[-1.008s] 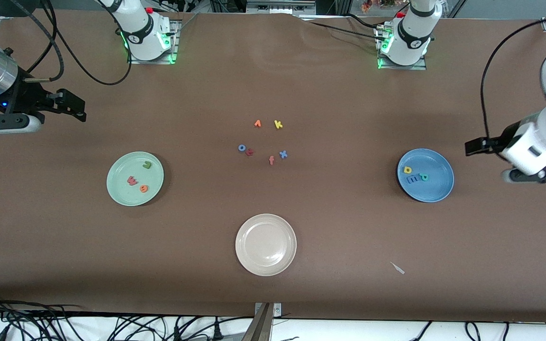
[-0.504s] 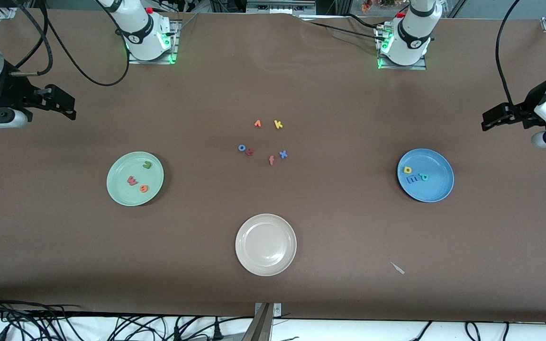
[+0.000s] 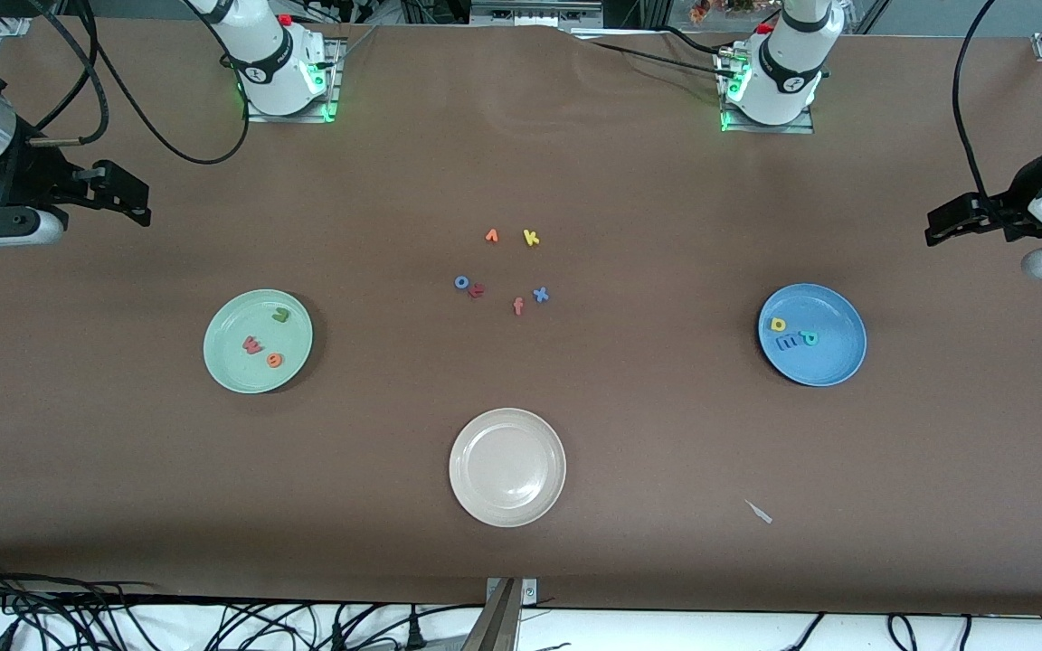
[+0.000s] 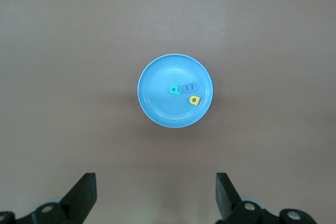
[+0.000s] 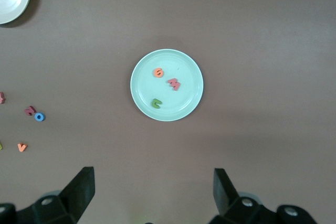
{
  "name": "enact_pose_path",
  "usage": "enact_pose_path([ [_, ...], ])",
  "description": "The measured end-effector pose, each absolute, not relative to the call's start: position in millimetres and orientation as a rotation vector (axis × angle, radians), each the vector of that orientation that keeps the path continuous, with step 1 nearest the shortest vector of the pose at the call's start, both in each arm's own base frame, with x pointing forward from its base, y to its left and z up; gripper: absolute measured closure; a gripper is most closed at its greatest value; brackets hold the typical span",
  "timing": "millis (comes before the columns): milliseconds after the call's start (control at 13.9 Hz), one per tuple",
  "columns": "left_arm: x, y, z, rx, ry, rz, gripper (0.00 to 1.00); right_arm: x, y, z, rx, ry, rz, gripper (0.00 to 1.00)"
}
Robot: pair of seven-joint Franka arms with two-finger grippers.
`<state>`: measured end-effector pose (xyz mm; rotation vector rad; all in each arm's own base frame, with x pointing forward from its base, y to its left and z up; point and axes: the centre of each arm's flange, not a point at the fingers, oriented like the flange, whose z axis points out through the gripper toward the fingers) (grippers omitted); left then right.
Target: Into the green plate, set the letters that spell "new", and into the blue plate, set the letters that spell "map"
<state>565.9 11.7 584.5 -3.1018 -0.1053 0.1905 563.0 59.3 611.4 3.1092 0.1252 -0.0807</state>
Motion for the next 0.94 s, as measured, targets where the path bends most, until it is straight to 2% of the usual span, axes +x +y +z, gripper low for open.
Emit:
enact_pose_path([
  [936, 567.7, 11.2, 589.9, -3.119, -0.106, 0.140, 0.00, 561.0, 58.7, 611.3, 3.107, 0.136, -0.107, 0.00],
])
